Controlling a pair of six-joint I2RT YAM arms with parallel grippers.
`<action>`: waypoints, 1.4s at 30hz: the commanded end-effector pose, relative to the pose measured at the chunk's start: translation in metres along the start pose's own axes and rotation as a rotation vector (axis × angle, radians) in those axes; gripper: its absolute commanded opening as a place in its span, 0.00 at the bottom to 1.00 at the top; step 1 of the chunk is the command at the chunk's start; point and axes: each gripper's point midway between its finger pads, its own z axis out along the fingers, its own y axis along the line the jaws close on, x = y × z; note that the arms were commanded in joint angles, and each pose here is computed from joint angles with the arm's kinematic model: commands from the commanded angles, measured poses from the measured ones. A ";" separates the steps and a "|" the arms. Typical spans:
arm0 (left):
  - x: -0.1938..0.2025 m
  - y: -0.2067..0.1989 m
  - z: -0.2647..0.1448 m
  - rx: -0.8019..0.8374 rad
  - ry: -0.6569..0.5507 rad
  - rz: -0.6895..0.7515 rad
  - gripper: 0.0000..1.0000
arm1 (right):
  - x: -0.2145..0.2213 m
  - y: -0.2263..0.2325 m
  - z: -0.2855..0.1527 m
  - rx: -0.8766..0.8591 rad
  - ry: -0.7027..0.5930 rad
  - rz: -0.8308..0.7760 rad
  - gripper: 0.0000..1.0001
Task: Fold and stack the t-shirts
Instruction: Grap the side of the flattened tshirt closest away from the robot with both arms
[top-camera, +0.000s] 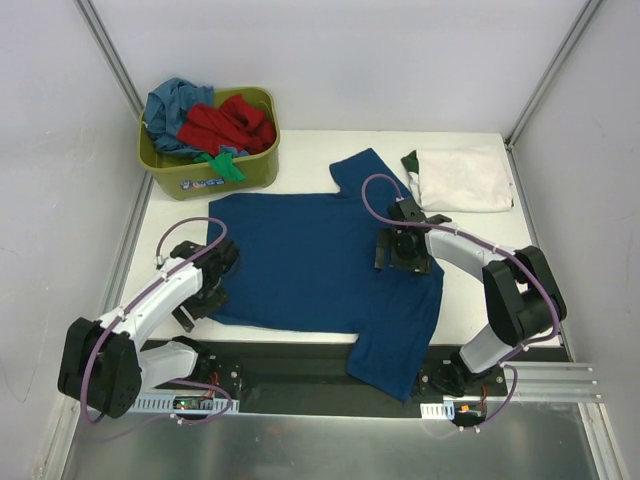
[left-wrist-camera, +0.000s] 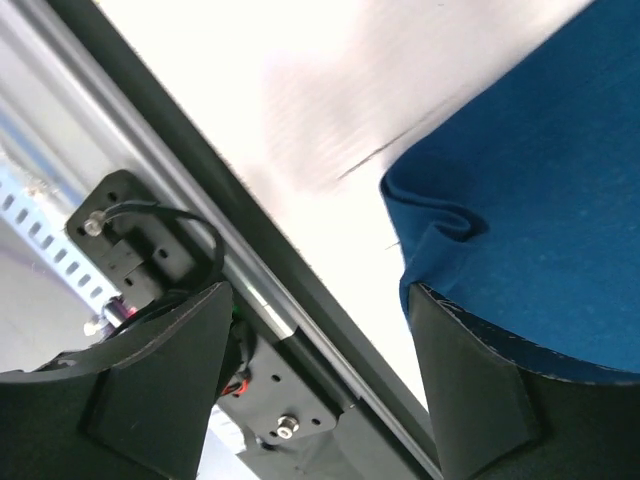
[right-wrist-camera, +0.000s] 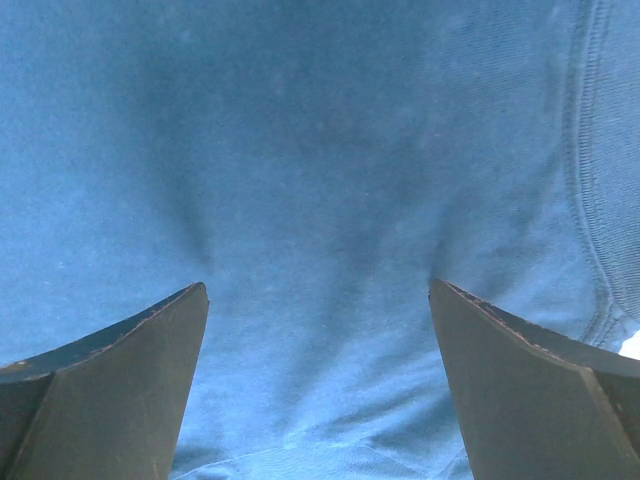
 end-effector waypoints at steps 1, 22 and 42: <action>-0.003 0.009 -0.014 0.015 -0.009 -0.031 0.70 | -0.006 0.002 -0.004 -0.022 -0.021 0.014 0.97; 0.005 -0.075 -0.024 0.323 0.091 0.130 0.55 | -0.007 -0.004 -0.012 0.000 -0.045 0.016 0.97; 0.026 -0.054 0.009 0.163 0.142 0.222 0.30 | -0.004 -0.010 -0.003 0.048 -0.020 0.013 0.97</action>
